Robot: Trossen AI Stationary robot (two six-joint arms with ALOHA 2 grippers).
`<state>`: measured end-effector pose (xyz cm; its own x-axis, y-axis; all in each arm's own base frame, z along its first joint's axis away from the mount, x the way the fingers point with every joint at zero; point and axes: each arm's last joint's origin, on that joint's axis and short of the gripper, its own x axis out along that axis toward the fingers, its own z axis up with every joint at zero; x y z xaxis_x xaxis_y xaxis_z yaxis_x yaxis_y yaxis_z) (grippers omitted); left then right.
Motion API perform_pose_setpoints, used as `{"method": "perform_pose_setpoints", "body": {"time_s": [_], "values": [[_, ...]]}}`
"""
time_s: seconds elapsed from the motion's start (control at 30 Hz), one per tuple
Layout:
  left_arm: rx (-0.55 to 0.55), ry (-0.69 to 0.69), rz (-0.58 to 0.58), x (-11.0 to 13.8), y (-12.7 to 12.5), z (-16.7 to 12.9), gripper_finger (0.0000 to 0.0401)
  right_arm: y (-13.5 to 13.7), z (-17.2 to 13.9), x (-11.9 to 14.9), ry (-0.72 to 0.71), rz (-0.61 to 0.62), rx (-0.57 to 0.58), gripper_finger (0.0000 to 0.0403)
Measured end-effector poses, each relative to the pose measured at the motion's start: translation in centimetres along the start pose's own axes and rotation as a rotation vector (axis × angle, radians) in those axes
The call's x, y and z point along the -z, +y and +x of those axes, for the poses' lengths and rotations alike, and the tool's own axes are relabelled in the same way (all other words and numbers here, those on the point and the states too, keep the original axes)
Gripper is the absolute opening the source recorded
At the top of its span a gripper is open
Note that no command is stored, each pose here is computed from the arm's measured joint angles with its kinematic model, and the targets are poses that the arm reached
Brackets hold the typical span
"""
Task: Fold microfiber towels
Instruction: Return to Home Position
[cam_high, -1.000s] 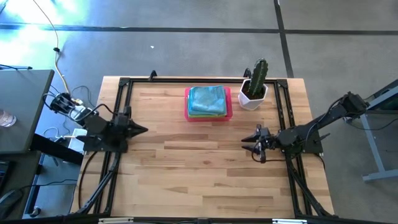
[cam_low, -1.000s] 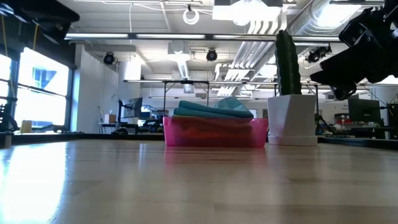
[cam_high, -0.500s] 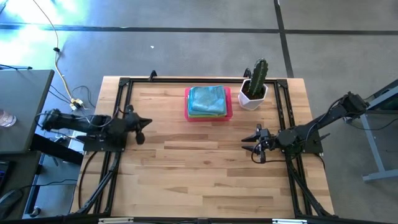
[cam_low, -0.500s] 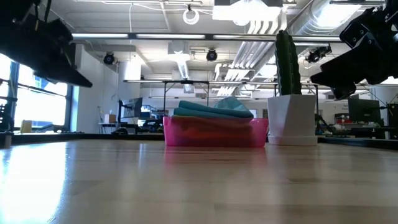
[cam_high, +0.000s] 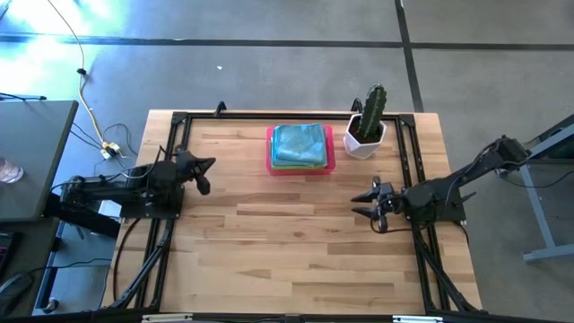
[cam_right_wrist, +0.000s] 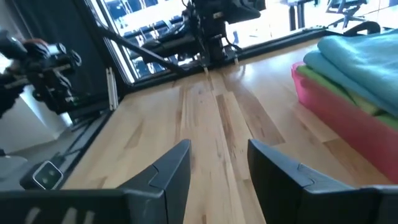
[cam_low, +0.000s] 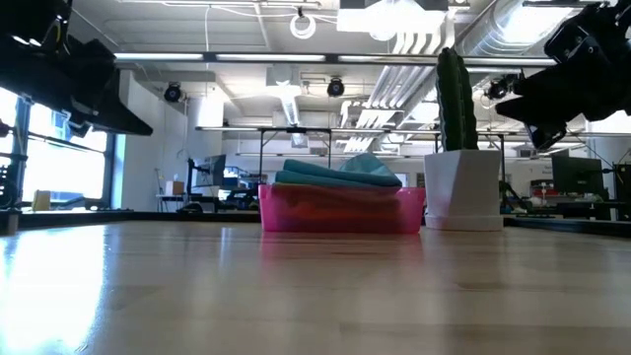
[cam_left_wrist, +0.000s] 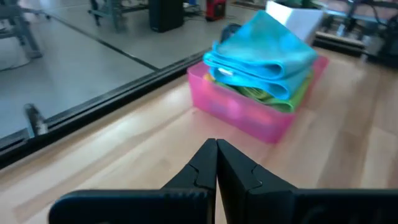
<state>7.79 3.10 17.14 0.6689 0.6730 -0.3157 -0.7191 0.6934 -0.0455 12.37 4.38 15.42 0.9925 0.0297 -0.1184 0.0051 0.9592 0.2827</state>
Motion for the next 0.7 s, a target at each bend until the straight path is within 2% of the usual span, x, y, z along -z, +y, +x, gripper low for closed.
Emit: {"method": "perform_pose_setpoints", "body": {"time_s": [0.33,0.7], "values": [[-0.101,-0.058,-0.068,-0.4,1.1,-0.2,0.0,-0.6,-1.2,-1.6,-0.131,0.05,0.006,0.0149],[-0.194,-0.071,-0.1,-0.5,1.9,-0.1,0.0,-2.8,-2.1,-2.5,-0.225,0.073,0.169,0.0149]]}}
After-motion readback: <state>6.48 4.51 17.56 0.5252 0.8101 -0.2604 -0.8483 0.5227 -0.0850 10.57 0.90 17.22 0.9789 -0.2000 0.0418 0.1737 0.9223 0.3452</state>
